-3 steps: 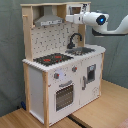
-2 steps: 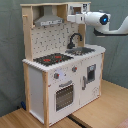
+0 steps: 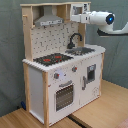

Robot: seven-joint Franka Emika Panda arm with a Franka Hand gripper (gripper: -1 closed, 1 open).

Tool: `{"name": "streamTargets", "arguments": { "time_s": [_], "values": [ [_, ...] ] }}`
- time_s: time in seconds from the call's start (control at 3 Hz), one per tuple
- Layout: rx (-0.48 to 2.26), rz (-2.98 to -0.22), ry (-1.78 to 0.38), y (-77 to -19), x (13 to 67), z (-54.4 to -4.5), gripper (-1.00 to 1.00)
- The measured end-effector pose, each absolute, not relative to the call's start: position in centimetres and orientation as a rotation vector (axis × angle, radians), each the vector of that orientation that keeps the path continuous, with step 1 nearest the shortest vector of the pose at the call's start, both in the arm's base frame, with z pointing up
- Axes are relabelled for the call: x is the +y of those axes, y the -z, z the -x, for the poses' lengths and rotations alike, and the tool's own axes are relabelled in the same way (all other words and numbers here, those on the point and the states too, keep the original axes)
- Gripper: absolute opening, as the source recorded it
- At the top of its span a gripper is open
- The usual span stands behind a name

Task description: Play with the kitchen

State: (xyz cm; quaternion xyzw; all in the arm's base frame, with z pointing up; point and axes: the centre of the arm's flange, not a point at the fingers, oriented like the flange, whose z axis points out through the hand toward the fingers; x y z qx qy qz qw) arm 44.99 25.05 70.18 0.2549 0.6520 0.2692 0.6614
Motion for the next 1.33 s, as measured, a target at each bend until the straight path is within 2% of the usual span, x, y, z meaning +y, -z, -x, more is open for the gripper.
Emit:
{"name": "streamTargets", "arguments": {
  "time_s": [1.0, 1.33],
  "values": [
    [1.474, -0.503, -0.665, -70.5, 23.7, -40.8, -1.00],
    [1.471, -0.493, -0.670, -70.7, 24.0, -40.6, 1.00]
  ]
}}
